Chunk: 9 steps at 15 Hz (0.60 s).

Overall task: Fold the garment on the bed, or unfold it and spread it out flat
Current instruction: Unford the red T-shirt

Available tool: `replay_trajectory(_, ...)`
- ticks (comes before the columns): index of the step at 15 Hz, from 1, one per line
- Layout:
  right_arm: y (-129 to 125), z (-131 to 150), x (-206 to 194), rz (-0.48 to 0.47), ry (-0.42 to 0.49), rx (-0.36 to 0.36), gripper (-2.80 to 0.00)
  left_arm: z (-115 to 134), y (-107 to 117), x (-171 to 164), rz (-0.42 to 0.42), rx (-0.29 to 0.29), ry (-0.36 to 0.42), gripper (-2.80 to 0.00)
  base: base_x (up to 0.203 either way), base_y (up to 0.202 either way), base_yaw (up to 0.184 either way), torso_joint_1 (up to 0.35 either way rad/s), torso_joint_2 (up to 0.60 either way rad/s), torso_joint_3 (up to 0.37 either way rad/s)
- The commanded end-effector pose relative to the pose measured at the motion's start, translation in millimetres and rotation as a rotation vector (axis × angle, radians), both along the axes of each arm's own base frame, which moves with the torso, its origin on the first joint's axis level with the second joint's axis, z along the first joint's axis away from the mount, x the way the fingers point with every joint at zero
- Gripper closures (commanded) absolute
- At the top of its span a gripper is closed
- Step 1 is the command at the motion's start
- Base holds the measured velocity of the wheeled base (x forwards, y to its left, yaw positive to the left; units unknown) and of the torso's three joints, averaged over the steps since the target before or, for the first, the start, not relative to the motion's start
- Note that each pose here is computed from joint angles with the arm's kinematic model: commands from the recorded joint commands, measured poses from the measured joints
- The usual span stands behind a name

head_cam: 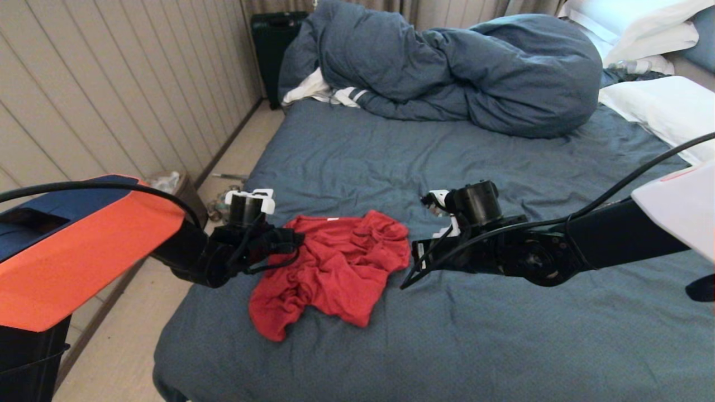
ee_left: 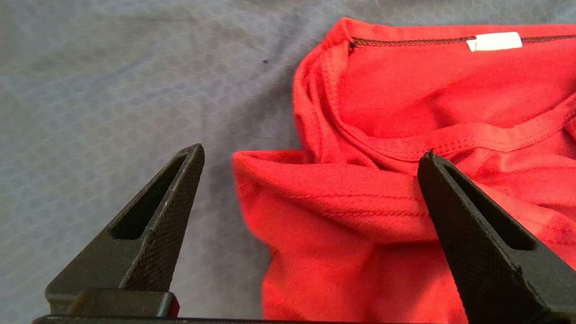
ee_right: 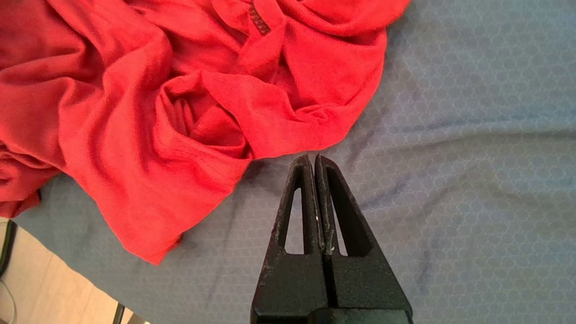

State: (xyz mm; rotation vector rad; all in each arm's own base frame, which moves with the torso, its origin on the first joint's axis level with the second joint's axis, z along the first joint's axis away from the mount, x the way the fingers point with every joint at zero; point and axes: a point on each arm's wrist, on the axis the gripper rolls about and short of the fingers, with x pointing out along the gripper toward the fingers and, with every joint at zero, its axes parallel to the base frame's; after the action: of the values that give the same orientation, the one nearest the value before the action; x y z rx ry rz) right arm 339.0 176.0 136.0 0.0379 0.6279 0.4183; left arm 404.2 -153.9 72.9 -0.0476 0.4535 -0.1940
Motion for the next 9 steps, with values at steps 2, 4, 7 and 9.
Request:
replay_trajectory(2,0.1,-1.6,1.1,-0.001,0.003,0.0,0.0,-5.9,-0.3,2.2,0.003,0.002,0.008,0.0,0.0,0.0,0.0,0.0,0.0,0.0)
replay_trajectory(4,0.3,-0.8,1.5,-0.001,0.0,0.001,0.0,0.3,0.0,0.3,0.003,-0.002,-0.004,0.0,0.0,0.0,0.0,0.0,0.0,0.0)
replay_trajectory(7,0.2,-0.2,1.3,-0.001,-0.001,0.002,0.0,7.4,3.3,-8.9,0.003,-0.005,-0.008,0.0,0.0,0.0,0.0,0.0,0.0,0.0)
replay_trajectory(9,0.2,-0.2,1.3,-0.002,-0.001,0.002,0.0,19.0,6.6,-19.4,0.001,-0.011,-0.019,0.0,0.0,0.0,0.0,0.0,0.0,0.0)
